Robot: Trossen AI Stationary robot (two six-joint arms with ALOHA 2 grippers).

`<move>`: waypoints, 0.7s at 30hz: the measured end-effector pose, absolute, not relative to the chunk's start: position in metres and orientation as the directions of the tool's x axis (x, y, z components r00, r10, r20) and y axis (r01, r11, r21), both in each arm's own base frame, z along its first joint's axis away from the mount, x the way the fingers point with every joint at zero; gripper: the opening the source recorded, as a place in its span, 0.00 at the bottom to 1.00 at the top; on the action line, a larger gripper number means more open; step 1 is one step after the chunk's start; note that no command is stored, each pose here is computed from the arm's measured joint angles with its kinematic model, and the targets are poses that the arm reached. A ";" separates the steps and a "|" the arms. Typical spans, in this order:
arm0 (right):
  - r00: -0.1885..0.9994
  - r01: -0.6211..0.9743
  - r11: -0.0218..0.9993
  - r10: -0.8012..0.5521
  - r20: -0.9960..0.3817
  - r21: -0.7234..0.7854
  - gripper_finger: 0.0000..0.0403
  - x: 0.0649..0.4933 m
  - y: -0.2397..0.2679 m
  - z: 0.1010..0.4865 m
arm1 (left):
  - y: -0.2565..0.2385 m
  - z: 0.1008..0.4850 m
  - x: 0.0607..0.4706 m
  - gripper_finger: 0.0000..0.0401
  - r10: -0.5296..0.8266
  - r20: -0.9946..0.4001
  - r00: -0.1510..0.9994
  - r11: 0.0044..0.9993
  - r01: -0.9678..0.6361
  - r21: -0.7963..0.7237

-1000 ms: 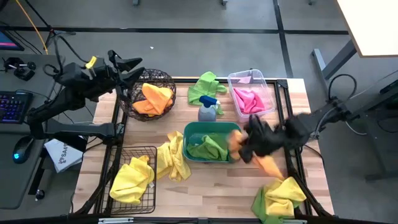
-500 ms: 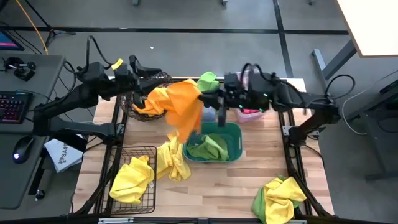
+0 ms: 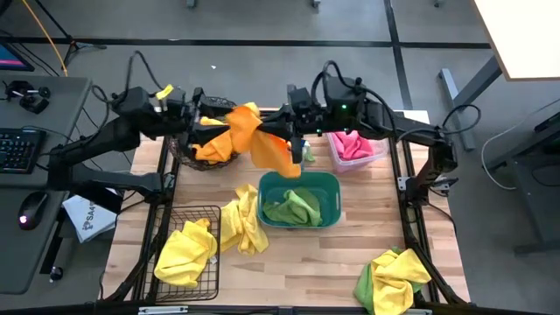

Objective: Sort microfiber towel by color & place in baskets
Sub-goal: Put the orange towel into the circular wire basket

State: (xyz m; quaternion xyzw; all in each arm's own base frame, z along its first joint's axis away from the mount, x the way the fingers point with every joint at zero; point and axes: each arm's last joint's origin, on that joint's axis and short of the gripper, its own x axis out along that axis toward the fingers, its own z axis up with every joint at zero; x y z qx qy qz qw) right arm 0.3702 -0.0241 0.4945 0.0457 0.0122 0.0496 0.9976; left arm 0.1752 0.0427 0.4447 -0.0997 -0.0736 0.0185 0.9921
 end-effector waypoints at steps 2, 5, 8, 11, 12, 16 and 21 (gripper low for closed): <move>0.994 -0.101 0.992 0.103 -0.022 0.074 0.00 0.374 -0.026 0.493 | 0.045 0.441 0.183 0.64 0.044 0.129 0.991 0.974 -0.014 -0.225; 0.995 -0.100 0.994 0.101 -0.014 0.049 0.00 0.377 -0.029 0.494 | 0.046 0.439 0.194 0.64 -0.001 0.131 0.991 0.970 0.033 -0.240; 0.991 -0.135 0.990 0.136 -0.008 0.046 0.00 0.376 -0.031 0.495 | 0.049 0.434 0.205 0.64 -0.007 0.104 0.995 0.969 0.033 -0.246; 0.988 -0.156 0.987 0.156 -0.003 0.045 0.00 0.376 -0.030 0.495 | 0.051 0.430 0.212 0.64 -0.007 0.094 0.996 0.970 0.030 -0.240; 0.986 -0.166 0.985 0.166 0.002 0.044 0.00 0.376 -0.030 0.496 | 0.052 0.430 0.214 0.64 -0.008 0.099 0.995 0.971 0.031 -0.238; 0.982 -0.188 0.982 0.187 0.024 0.014 0.00 0.376 -0.031 0.498 | 0.053 0.428 0.224 0.64 -0.073 0.114 0.991 0.967 0.098 -0.235; 0.985 -0.164 0.986 0.164 0.049 0.009 0.00 0.375 -0.041 0.501 | 0.050 0.427 0.234 0.64 -0.270 0.138 0.953 0.920 0.298 -0.255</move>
